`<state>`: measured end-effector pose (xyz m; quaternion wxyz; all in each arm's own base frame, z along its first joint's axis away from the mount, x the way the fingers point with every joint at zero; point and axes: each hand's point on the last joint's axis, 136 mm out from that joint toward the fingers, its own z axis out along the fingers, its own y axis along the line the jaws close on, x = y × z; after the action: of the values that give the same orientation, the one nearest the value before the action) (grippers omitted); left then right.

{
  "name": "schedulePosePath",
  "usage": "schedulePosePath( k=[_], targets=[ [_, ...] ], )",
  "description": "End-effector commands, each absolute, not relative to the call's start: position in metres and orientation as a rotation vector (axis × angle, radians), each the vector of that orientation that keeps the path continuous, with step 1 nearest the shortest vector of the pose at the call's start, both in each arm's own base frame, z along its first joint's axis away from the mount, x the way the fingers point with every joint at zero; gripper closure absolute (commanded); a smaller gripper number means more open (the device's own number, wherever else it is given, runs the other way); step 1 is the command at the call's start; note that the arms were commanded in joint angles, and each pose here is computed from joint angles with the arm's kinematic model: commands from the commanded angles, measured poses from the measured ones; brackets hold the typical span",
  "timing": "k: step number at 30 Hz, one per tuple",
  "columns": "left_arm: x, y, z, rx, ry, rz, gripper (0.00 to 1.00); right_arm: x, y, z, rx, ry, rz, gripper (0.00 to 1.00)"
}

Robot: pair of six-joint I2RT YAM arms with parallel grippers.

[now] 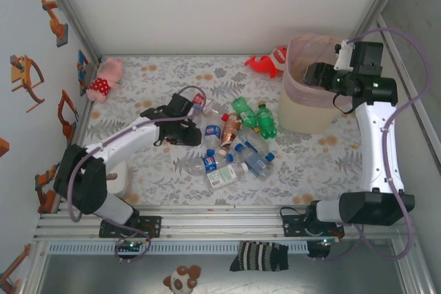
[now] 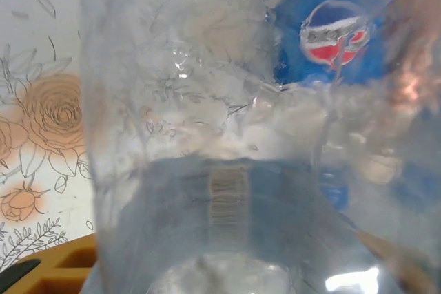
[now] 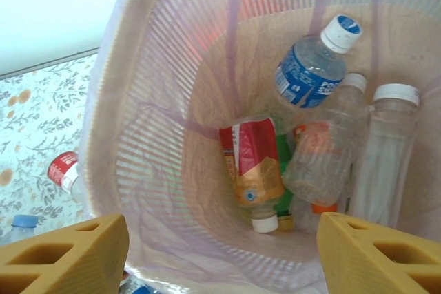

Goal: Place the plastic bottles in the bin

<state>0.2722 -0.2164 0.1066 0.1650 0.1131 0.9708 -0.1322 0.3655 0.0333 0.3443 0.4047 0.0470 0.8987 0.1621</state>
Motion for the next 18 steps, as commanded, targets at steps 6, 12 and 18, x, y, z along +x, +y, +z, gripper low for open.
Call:
schedulePosePath(
  k=[6,12,18],
  targets=[
    [0.273,-0.259,0.205,0.533,2.368,-0.764,0.50,0.360,0.096,0.385,-0.021,2.143,0.593,0.29],
    [0.264,-0.278,0.252,0.645,2.139,-0.935,0.50,0.352,0.155,0.391,-0.103,2.122,0.738,0.30],
    [0.258,-0.289,0.276,0.706,2.004,-1.027,0.50,0.337,0.210,0.399,-0.166,2.103,0.858,0.32]
  ],
)
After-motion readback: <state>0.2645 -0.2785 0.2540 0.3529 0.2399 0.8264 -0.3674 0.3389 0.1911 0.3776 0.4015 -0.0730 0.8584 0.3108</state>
